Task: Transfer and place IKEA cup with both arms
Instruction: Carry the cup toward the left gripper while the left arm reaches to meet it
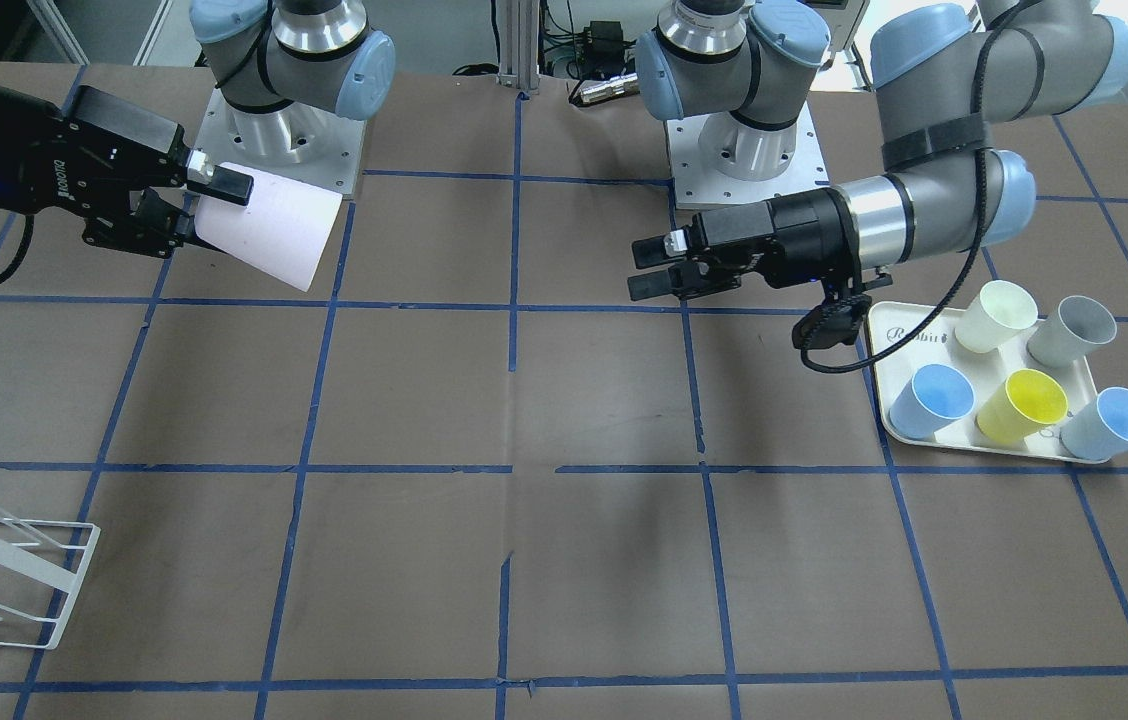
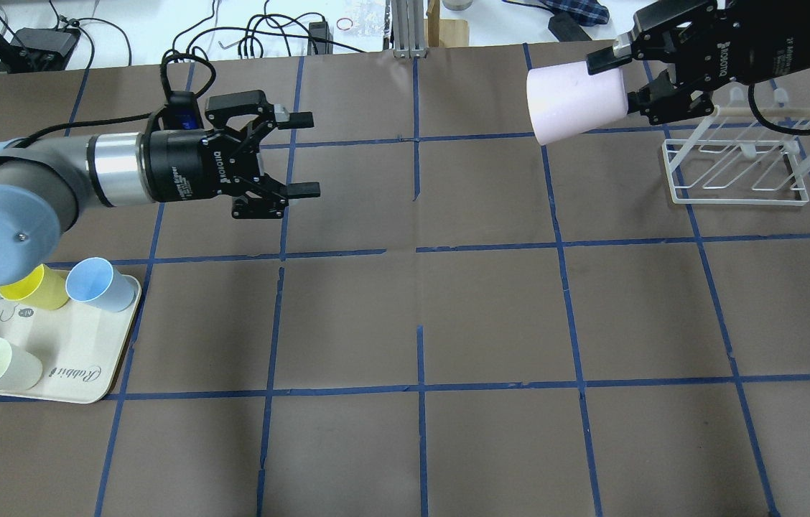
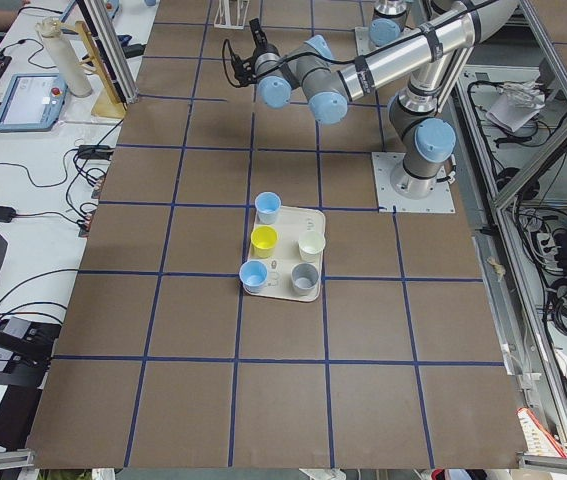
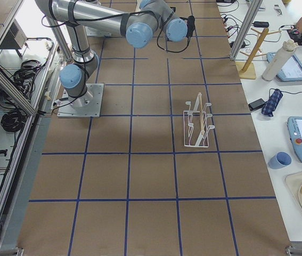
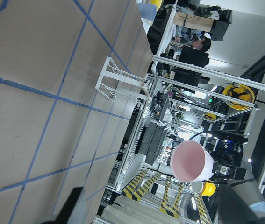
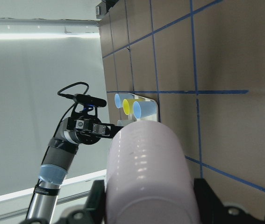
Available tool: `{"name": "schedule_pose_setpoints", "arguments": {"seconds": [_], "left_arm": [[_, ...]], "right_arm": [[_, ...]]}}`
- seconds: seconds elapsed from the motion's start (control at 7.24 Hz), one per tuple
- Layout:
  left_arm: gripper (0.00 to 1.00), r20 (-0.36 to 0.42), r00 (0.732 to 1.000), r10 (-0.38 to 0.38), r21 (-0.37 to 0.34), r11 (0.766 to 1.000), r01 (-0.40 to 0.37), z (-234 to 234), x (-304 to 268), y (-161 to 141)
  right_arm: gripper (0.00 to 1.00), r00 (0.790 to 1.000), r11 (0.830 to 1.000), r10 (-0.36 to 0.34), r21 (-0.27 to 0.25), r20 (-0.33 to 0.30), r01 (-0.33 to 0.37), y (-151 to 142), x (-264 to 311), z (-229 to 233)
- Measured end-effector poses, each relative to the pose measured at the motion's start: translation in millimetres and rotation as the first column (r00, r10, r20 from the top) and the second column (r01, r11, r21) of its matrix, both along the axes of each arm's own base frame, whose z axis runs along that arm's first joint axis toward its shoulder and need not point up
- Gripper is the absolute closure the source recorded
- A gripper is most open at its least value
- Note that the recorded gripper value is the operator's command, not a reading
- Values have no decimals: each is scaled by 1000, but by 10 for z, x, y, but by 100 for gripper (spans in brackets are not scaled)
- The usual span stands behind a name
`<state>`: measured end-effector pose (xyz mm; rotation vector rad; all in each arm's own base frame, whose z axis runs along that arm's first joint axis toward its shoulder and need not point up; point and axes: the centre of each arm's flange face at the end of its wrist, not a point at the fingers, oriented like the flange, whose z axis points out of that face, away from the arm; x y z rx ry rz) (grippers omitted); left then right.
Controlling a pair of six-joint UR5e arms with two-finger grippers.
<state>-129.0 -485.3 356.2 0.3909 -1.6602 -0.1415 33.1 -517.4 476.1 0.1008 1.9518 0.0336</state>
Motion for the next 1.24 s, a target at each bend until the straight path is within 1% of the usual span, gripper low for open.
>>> {"name": "schedule_pose_setpoints", "arguments": {"seconds": [0.14, 0.28, 0.41, 0.69, 0.97, 1.24], "left_arm": [[0, -46, 999, -28, 8, 1000, 29, -25, -274, 30], [0, -75, 996, -51, 17, 999, 52, -56, -468, 56], [0, -107, 992, -67, 20, 997, 70, -78, -646, 73], [0, -163, 984, -77, 4, 997, 79, -140, -867, 31], [0, -173, 980, -97, -11, 995, 96, -176, -987, 40], [0, -174, 977, -123, -28, 992, 120, -152, -1111, 112]], "right_arm": [[74, 998, 1000, -21, 20, 57, 20, 31, 103, -1], [74, 995, 999, -30, 32, 98, 27, 52, 233, -14], [74, 992, 999, -26, 34, 125, 22, 58, 372, -34], [74, 990, 999, 6, 34, 142, -11, 100, 605, -71], [74, 988, 998, 38, 40, 147, -44, 160, 781, -108], [74, 987, 997, 58, 46, 149, -66, 178, 892, -137]]}}
